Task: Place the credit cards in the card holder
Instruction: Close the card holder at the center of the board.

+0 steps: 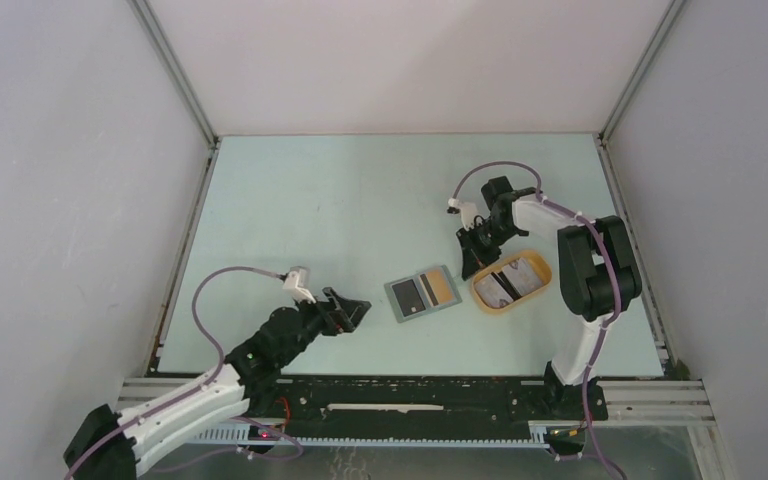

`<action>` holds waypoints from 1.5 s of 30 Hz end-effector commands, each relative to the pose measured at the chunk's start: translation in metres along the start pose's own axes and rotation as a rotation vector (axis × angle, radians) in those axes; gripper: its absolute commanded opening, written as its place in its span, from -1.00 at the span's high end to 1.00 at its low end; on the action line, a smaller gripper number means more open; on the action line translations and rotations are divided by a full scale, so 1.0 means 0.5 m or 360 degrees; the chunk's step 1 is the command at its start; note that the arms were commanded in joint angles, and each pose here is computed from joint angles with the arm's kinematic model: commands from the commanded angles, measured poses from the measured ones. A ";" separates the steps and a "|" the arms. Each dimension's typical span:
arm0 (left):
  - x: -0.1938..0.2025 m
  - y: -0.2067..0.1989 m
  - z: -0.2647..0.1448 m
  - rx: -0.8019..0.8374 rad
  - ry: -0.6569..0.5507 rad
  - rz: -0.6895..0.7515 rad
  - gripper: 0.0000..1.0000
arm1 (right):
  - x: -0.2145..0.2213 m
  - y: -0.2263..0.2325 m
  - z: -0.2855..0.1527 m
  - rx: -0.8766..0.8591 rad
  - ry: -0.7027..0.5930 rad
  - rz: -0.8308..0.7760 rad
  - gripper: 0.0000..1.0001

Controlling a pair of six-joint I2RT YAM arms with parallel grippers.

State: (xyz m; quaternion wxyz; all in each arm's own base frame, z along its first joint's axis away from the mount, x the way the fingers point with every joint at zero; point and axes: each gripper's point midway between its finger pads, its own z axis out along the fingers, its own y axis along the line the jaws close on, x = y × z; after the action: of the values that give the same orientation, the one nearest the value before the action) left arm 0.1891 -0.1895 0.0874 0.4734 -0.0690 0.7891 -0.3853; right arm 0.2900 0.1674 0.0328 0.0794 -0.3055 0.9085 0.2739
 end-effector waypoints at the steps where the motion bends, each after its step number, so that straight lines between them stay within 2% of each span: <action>1: 0.021 -0.034 0.011 0.0147 0.0055 -0.0218 -0.84 | -0.019 0.034 -0.016 -0.0112 -0.0027 -0.0018 0.85; 4: 0.034 -0.036 0.021 0.0134 0.0106 -0.0267 -0.84 | -0.034 0.050 -0.031 -0.0142 -0.0089 -0.0050 1.00; 10: 0.063 -0.028 0.037 0.0069 0.0201 -0.0373 -0.81 | -0.071 0.106 -0.072 -0.0268 -0.0251 -0.0126 1.00; 13: 0.050 -0.047 0.055 0.0089 0.0188 -0.0374 -0.80 | -0.078 0.128 -0.084 -0.0322 -0.0290 -0.0160 1.00; 20: 0.039 -0.057 0.091 0.0083 0.0199 -0.0181 -0.80 | -0.083 0.136 -0.097 -0.0330 -0.0321 -0.0184 1.00; 25: 0.028 -0.068 0.117 0.0144 0.0247 -0.0006 -0.72 | -0.100 0.147 -0.114 -0.0281 -0.0377 -0.0265 1.00; 35: 0.028 -0.024 0.121 0.0017 0.0246 -0.0197 -0.09 | -0.124 0.221 -0.100 -0.0292 -0.0332 -0.0437 1.00; 45: 0.030 -0.004 0.097 -0.0039 0.0225 -0.0228 0.08 | -0.092 0.300 -0.029 -0.0332 -0.0144 -0.0586 1.00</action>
State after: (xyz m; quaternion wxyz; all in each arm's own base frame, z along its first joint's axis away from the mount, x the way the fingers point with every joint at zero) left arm 0.2208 -0.2329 0.0656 0.3800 -0.0857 0.8230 -0.4133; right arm 0.2403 0.2707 0.1151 0.1251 -0.4428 0.8088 0.3663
